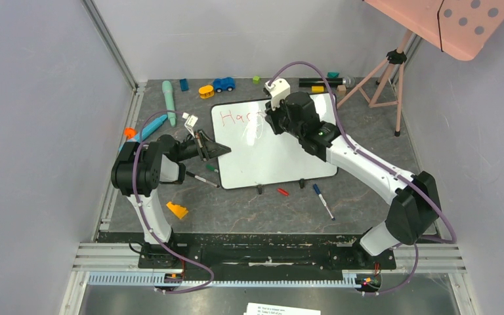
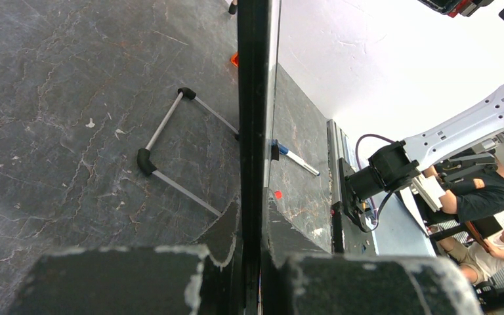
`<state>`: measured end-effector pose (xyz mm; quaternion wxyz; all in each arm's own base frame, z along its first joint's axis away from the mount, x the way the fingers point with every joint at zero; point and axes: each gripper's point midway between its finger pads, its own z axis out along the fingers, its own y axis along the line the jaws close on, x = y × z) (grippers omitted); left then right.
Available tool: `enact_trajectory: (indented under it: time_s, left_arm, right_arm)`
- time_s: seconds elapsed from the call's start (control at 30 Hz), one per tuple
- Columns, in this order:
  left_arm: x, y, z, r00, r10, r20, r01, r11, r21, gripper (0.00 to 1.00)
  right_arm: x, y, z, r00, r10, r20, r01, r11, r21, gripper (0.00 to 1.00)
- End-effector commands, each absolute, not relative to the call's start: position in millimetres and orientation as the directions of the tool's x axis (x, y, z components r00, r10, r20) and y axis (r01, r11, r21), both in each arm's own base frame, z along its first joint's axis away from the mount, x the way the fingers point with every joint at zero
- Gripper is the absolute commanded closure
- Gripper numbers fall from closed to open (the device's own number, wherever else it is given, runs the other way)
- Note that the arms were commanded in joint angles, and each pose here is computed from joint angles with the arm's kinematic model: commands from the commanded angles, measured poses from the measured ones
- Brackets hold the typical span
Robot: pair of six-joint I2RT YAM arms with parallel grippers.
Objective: Write a sentence on the whiteboard
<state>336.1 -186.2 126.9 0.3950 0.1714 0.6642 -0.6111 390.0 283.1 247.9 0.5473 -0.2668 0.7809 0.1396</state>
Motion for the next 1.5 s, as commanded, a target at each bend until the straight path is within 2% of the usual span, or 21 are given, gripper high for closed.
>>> enact_trajectory:
  time_s: [0.0,0.5,0.83,1.07,1.47]
  left_arm:
    - [333.0,-188.8,130.5,-0.526,-0.224,-0.821,0.800,0.199,-0.566,0.98]
    - [333.0,-189.0,131.0,-0.523,-0.223,-0.823,0.802,0.199,-0.564,0.98]
    - [332.8,-189.3,131.1,-0.523,-0.224,-0.823,0.802,0.200,-0.564,0.98]
    - [333.0,-189.1,130.9,-0.522,-0.224,-0.823,0.802,0.200,-0.563,0.98]
    - [332.6,-188.9,131.1,-0.523,-0.225,-0.822,0.801,0.201,-0.564,0.98]
  right_arm:
    - [390.8,264.0,256.7,-0.241,-0.270,-0.932,-0.516,0.849,-0.112,1.00]
    - [374.3,282.1,239.3,-0.273,-0.254,-0.928,-0.613,0.789,-0.036,1.00]
    - [367.4,301.0,268.2,-0.235,-0.200,-0.951,-0.685,0.729,0.016,1.00]
    - [367.3,281.5,288.6,-0.195,-0.161,-0.967,-0.645,0.764,0.003,1.00]
    - [391.9,261.5,292.1,-0.191,-0.180,-0.965,-0.549,0.834,-0.047,1.00]
